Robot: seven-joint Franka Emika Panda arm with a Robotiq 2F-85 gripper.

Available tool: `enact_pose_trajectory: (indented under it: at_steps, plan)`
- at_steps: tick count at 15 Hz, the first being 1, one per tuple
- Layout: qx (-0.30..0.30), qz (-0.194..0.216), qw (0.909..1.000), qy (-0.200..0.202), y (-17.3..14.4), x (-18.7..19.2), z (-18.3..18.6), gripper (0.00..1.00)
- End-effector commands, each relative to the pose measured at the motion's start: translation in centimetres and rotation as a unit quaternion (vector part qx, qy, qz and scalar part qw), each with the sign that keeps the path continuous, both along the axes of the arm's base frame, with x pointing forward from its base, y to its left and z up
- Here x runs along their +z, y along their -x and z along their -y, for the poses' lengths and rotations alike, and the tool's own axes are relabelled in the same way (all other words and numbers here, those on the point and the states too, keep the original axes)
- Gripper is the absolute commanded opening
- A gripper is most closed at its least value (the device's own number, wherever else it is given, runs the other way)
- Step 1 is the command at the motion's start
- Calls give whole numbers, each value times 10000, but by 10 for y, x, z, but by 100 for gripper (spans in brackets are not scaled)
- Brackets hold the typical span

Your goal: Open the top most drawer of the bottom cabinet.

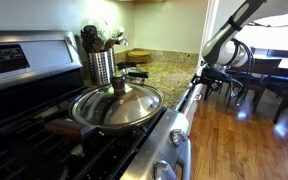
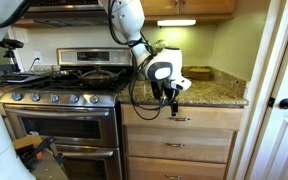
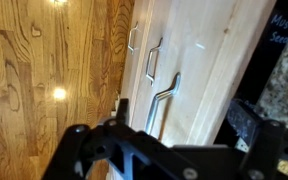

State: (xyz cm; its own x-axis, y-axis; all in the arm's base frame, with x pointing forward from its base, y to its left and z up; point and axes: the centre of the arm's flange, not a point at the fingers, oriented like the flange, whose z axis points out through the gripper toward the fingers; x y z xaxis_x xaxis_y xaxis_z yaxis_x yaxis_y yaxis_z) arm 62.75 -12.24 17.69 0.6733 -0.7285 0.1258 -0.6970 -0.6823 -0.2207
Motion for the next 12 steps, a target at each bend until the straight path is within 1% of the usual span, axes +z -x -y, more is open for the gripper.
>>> enact_pose_trajectory:
  at_steps: [1,5,6,7,12]
  plan:
    - [-63,166,9998,-51,-5,-8,7,100]
    - [-57,136,9999,7,-9,-16,6,100]
    - [-57,131,9999,6,-9,-15,6,89]
    - [-50,127,9999,12,-7,-12,6,74]
    - [-10,196,9998,49,2,3,1,42]
